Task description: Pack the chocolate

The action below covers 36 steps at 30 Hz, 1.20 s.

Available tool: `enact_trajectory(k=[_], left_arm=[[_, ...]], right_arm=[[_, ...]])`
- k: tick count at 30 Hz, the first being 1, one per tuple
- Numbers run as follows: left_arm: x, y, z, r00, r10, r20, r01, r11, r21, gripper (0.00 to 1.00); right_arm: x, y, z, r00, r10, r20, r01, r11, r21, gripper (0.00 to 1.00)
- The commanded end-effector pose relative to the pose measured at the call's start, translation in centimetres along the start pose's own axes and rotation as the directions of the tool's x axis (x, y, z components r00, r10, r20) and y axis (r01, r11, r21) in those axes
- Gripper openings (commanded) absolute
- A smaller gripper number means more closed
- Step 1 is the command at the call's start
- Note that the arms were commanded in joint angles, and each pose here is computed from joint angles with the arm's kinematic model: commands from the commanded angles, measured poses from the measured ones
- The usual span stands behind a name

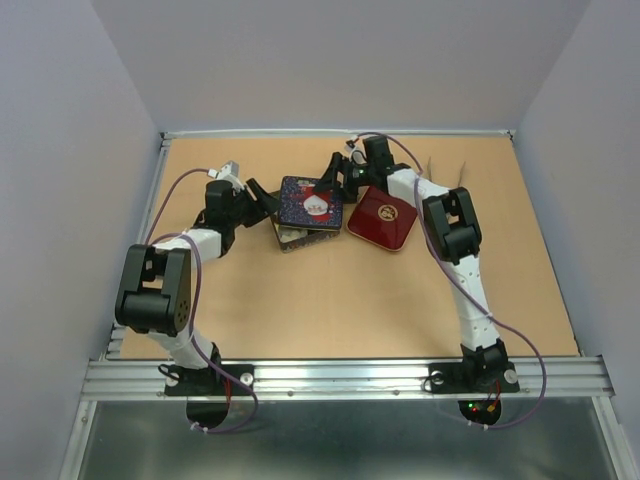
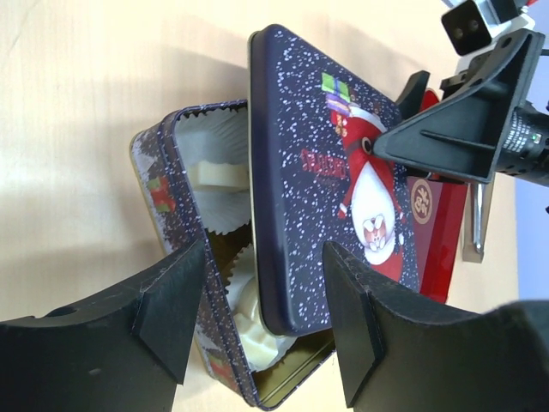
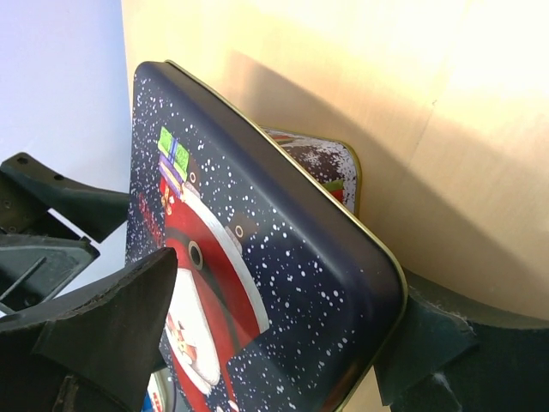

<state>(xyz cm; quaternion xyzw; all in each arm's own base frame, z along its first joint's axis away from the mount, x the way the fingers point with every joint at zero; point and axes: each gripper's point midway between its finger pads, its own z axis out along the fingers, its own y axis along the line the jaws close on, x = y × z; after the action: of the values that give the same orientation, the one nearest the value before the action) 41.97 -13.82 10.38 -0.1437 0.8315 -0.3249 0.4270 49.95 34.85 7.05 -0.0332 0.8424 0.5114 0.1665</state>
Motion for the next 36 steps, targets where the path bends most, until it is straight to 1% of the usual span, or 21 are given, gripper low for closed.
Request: enact_trajectory(k=[1,21,29,36], left_arm=[[-1.9,-1.8,0.4,0.999,0.022,0.041,-0.025,0.997,0.073,0.68],[-1.4,-1.9,1.1,1.0,0.018,0.016,-0.019,0.995,0.095,0.68],[-1.3,-2.1,1.0,1.0,0.022,0.015,-0.023,0.994,0.105,0.68],[-1.4,-2.4,0.9,1.0,0.024,0.012,-0.025,0.992,0.122,0.68]], right_arm=[[-0.8,1.6,0.5,0.997,-0.071,0.005,0.071,0.997,-0.013,0.88],[-0.8,4.4,1.3,0.98,-0.198,-0.01,0.198,0.98,-0.028,0.89],[0.6,4.8,2.8,0.974,-0.222,-0.052,0.222,0.975,-0.005,0.89],[1.5,4.9,3.2,0.965,-0.251,-0.077,0.253,0.967,0.02,0.9]])
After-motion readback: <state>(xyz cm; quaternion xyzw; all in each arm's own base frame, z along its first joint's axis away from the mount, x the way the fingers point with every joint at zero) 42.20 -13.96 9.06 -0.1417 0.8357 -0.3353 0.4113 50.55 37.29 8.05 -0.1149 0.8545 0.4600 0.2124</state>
